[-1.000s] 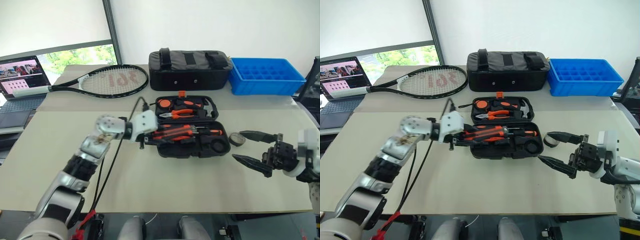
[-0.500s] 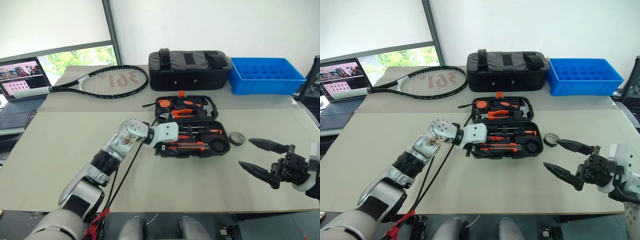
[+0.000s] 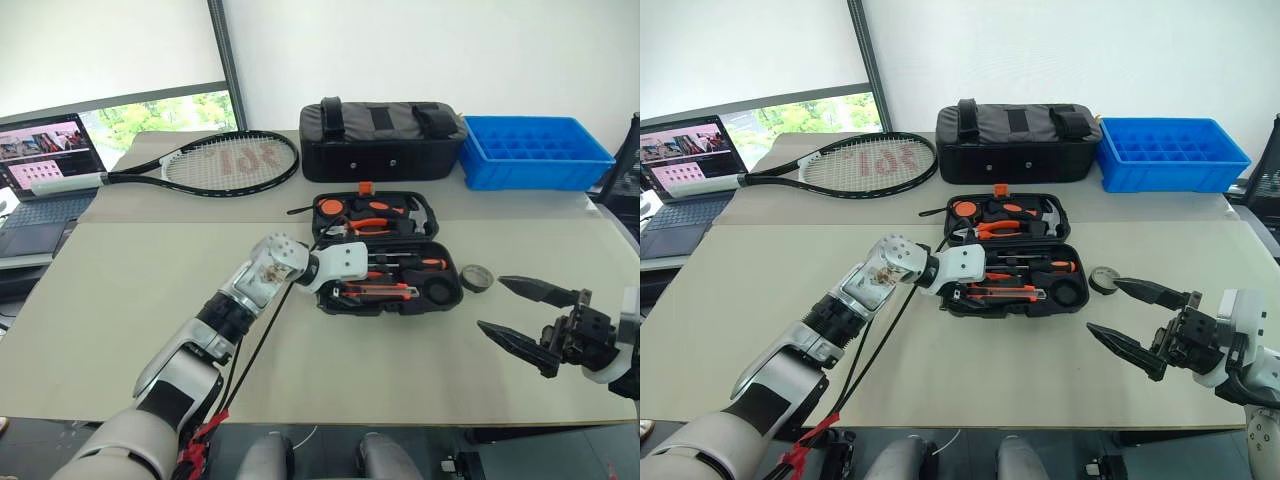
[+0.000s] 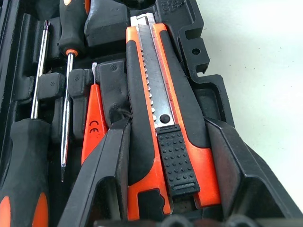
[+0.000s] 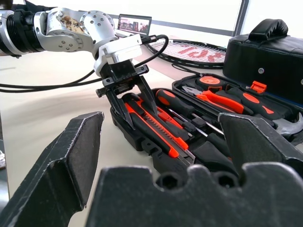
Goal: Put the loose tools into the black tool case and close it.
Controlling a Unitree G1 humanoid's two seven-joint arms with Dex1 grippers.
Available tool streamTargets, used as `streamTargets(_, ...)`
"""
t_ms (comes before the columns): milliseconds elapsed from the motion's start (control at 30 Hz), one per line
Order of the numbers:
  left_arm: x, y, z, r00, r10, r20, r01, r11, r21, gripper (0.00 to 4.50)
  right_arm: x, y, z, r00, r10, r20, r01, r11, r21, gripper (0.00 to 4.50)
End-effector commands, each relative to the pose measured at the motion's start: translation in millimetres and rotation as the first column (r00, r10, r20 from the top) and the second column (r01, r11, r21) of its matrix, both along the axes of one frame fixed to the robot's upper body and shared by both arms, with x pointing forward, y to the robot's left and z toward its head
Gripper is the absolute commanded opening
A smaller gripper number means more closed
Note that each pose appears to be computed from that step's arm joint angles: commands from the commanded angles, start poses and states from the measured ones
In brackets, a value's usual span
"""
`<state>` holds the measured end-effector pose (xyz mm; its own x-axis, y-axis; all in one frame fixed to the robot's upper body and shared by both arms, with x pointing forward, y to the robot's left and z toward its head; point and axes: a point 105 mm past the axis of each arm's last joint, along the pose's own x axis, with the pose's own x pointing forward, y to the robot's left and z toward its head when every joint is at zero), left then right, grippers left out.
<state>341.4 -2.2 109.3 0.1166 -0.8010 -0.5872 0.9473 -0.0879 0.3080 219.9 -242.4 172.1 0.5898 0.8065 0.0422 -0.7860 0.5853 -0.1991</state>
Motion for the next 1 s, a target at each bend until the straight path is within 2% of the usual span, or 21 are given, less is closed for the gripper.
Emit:
streamTargets(33,7,-4,17,0.999,0.013,0.037,-0.012,0.999,-0.033,2.80,-1,1,9,0.998,0.002,0.056,-0.002,1.000,-0.003,4.50)
streamTargets(200,9,-8,46,0.997,0.010,0.077,-0.001,0.994,-0.114,4.48,-1,2,10,0.998,0.002,0.057,-0.002,1.000,-0.003,4.50)
streamTargets(333,4,-12,82,0.998,0.005,0.062,0.011,0.967,-0.256,4.48,0,1,10,0.998,0.001,0.058,0.000,1.000,-0.004,4.50)
streamTargets(433,7,-15,98,0.998,0.024,0.059,-0.002,0.942,-0.335,4.48,0,1,10,0.998,0.000,0.057,0.000,1.000,-0.006,4.50)
streamTargets(533,16,-15,92,0.996,0.054,0.065,-0.027,0.935,-0.353,3.69,2,2,11,0.998,0.001,0.061,-0.001,1.000,-0.007,4.50)
streamTargets(667,15,-18,72,0.999,0.011,0.051,0.008,0.932,-0.363,2.21,2,1,11,0.998,0.000,0.063,0.000,1.000,-0.009,4.50)
streamTargets(700,13,-19,65,0.999,-0.007,0.049,0.024,0.933,-0.359,1.98,2,0,11,0.998,0.000,0.064,0.001,1.000,-0.010,4.50)
streamTargets(733,12,-19,58,0.999,-0.019,0.039,0.031,0.936,-0.351,1.47,2,0,11,0.998,-0.001,0.064,0.002,1.000,-0.010,4.50)
streamTargets(800,11,-19,48,1.000,-0.030,0.000,0.028,0.931,-0.363,1.02,2,0,12,0.998,-0.003,0.065,0.003,1.000,-0.011,4.50)
streamTargets(833,11,-20,44,0.999,-0.030,-0.022,0.020,0.927,-0.375,0.49,2,0,12,0.998,-0.004,0.066,0.005,1.000,-0.012,4.50)
streamTargets(900,9,-20,30,0.998,-0.040,-0.041,0.023,0.934,-0.357,0.05,2,-1,12,0.998,-0.006,0.068,0.007,1.000,-0.014,4.50)
streamTargets(1000,10,-19,15,0.998,-0.029,-0.056,0.009,0.943,-0.334,0.05,2,-3,14,0.997,-0.009,0.071,0.010,1.000,-0.018,4.50)
